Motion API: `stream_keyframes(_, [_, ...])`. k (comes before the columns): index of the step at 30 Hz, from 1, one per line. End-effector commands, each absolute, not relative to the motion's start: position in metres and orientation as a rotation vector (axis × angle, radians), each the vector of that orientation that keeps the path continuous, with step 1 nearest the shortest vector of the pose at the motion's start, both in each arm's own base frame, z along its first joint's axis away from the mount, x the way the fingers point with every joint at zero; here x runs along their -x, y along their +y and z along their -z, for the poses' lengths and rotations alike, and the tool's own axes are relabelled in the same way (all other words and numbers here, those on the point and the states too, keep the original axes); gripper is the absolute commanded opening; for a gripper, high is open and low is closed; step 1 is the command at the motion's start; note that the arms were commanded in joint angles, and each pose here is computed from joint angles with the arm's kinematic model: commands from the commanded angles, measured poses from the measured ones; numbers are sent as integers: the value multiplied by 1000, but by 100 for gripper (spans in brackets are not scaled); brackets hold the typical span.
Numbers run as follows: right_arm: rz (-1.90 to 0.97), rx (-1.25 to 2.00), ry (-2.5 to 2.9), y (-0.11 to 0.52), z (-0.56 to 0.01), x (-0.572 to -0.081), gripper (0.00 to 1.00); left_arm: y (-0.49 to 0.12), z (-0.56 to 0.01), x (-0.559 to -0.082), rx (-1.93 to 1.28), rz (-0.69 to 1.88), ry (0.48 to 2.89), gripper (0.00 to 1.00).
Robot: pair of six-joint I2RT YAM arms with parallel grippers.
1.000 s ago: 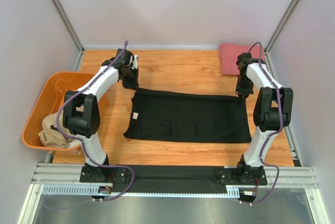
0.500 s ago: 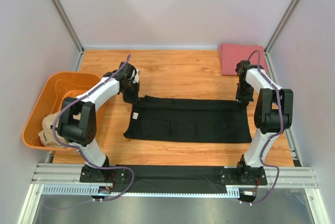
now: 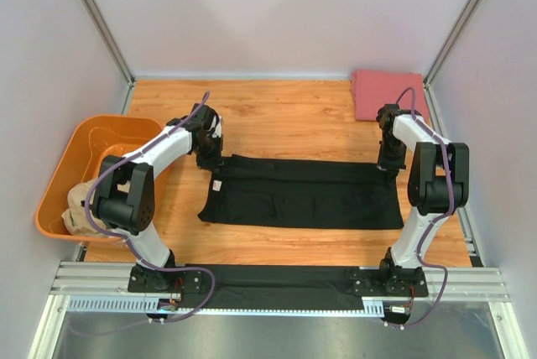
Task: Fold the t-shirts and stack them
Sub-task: Fold the tshirt
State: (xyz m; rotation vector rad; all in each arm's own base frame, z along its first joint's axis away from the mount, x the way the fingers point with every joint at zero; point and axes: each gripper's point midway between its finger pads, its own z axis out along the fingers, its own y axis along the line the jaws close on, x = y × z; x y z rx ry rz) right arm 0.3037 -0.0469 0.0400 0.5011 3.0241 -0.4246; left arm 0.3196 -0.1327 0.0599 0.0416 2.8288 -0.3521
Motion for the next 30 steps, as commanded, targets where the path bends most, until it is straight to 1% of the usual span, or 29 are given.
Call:
stream_keyframes(1, [472, -524, 2950, -56, -52, -308, 1, -128, -68, -319, -39, 326, 2810, 0])
stream_keyframes(10, [483, -520, 2969, -57, -50, -304, 0, -127, -66, -310, -28, 327, 2834, 0])
stream_keyframes(18, [491, -520, 2969, -58, -51, -304, 1, -128, -82, -308, 9, 346, 2774, 0])
stream_keyframes(30, [511, -524, 2989, -60, -46, -299, 1, -125, -60, -291, 36, 318, 2864, 0])
